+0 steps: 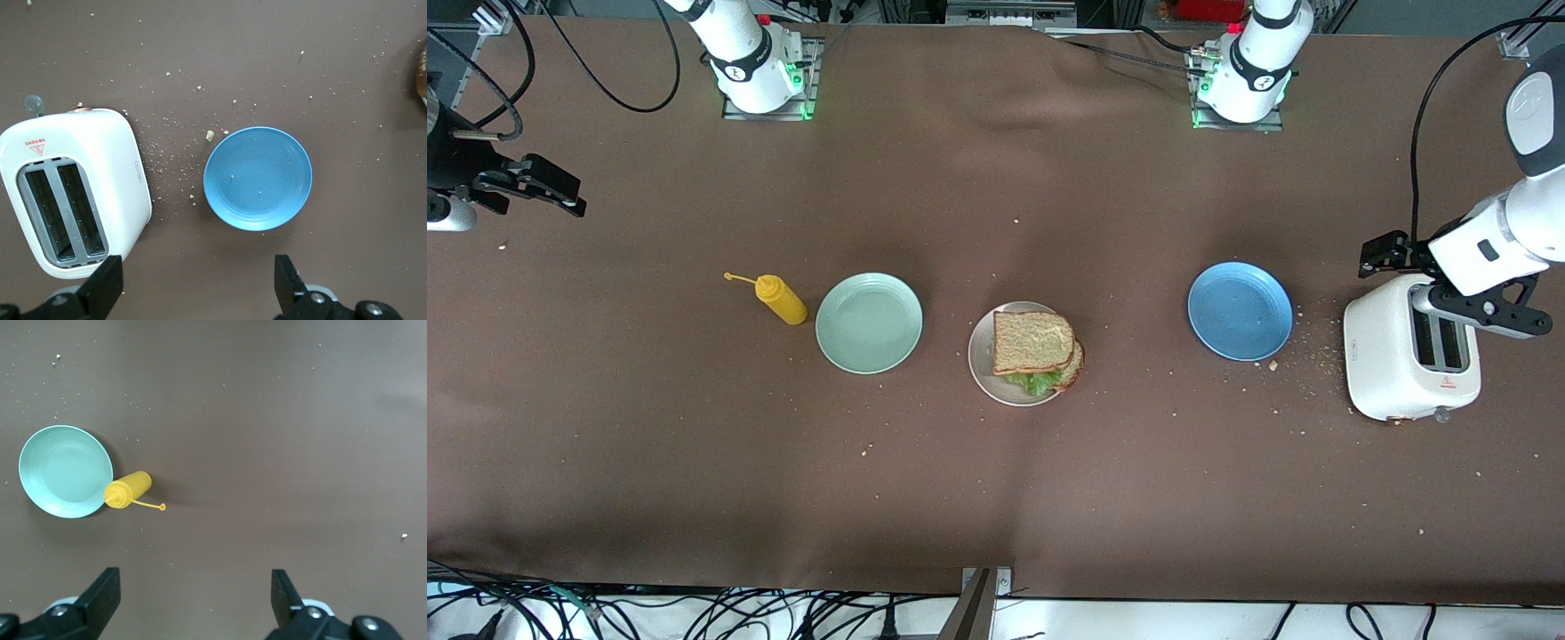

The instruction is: Make sandwich in beige plate with both arms

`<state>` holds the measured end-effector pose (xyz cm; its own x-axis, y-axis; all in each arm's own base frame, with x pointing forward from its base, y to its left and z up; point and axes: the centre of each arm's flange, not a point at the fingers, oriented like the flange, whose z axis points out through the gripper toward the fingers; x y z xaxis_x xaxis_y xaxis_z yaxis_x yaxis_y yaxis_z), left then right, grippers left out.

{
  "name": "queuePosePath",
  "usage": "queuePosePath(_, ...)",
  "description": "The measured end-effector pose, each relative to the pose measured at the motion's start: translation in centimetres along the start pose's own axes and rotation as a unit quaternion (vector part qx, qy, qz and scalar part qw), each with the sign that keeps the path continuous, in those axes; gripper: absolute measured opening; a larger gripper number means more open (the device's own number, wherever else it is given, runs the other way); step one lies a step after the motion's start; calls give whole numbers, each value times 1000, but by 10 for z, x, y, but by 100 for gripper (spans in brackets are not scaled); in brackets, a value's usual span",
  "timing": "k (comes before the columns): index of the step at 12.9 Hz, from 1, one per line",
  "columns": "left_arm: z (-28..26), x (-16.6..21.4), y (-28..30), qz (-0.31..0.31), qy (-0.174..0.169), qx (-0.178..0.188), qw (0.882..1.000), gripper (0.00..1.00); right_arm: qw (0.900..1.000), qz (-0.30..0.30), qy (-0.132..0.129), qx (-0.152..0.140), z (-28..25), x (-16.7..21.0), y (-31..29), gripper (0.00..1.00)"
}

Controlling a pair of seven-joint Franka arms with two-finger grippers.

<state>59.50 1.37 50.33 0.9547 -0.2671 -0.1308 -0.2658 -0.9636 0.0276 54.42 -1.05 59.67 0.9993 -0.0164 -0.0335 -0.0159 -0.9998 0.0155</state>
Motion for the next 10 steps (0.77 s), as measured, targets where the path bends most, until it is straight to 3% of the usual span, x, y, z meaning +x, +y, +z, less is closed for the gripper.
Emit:
queuePosePath(6,-13,-36,0,-8,-45,-18,999,100,1000,0,0,0,0,0,0,100)
queuePosePath(10,-33,-56,4,-9,-51,-23,998,100,1000,0,0,0,0,0,0,100)
